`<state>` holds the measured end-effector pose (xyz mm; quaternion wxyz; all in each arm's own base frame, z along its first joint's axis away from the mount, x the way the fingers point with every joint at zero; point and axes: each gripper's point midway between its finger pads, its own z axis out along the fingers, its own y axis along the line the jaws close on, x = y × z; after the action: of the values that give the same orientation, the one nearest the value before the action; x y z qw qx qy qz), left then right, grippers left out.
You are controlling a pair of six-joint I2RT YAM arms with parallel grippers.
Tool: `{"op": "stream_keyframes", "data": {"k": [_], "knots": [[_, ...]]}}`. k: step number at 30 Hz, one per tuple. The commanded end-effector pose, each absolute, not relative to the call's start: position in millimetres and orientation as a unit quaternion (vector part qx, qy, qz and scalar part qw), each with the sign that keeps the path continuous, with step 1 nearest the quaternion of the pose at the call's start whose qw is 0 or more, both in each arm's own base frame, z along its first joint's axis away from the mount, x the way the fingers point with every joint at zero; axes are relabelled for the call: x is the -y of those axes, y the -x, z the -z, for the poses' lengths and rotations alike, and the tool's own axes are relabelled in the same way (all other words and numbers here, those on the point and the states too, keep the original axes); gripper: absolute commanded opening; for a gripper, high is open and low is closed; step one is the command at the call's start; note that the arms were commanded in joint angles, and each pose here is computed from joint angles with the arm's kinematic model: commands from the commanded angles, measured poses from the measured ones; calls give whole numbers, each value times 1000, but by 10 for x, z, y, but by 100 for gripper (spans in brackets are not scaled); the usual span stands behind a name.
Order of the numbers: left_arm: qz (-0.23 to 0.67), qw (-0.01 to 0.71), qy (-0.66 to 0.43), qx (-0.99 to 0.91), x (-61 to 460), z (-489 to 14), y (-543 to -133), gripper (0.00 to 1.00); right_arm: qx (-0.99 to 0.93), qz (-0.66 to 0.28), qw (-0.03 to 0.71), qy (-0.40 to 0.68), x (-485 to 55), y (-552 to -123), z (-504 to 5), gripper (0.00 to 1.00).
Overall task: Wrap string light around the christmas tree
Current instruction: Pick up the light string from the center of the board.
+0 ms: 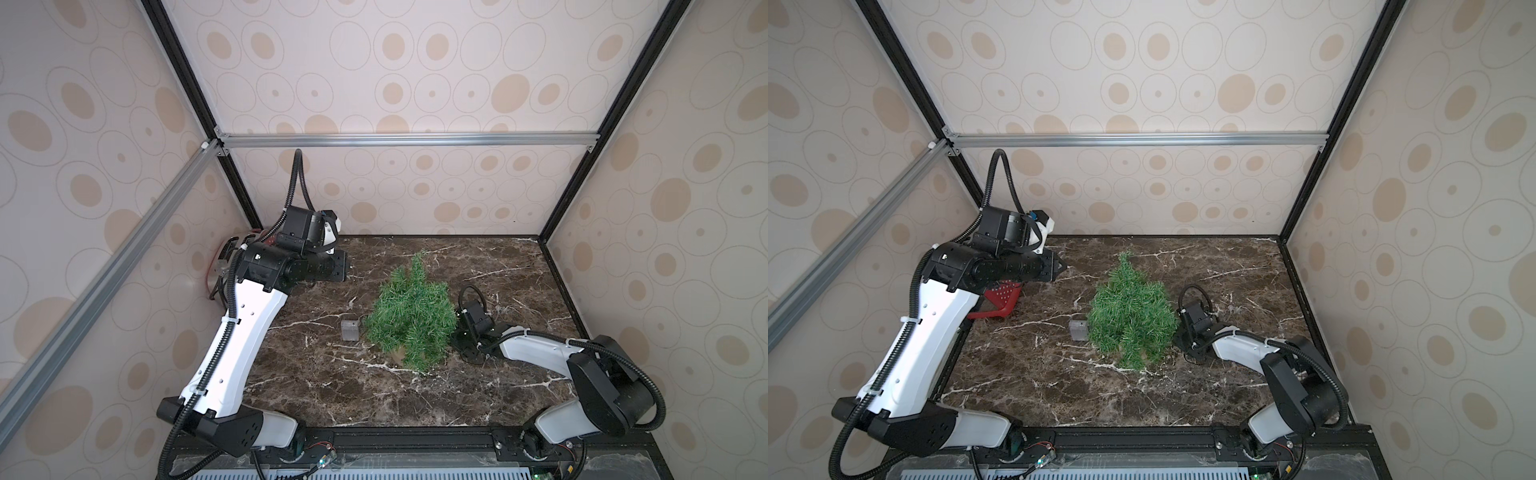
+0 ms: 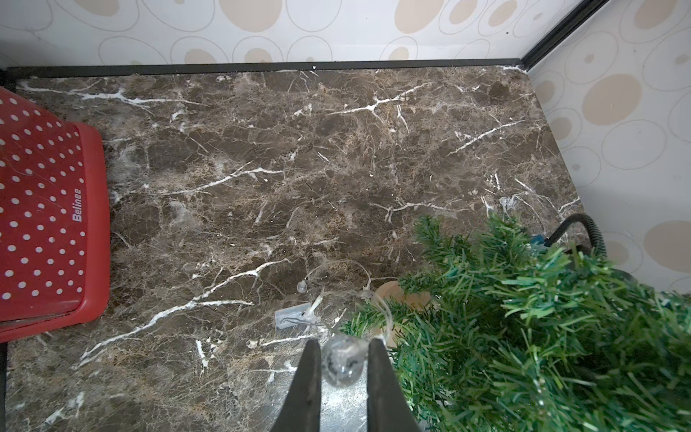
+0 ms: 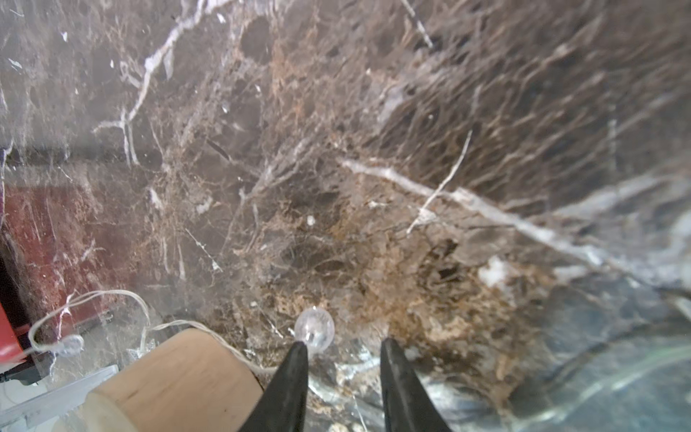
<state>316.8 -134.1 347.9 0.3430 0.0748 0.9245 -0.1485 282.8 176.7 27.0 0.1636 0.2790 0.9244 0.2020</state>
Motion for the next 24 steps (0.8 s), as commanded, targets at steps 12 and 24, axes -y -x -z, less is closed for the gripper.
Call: {"op": "stream_keyframes", "data": {"k": [12, 24], "knots": [[146, 347, -76, -923, 1311, -3465, -3137, 3, -922, -176, 144, -312, -1812, -2844, -74, 27], [165, 340, -80, -922, 1356, -3423, -3065, 3, -933, -73, 135, -327, -1489, -2700, -17, 19]]}}
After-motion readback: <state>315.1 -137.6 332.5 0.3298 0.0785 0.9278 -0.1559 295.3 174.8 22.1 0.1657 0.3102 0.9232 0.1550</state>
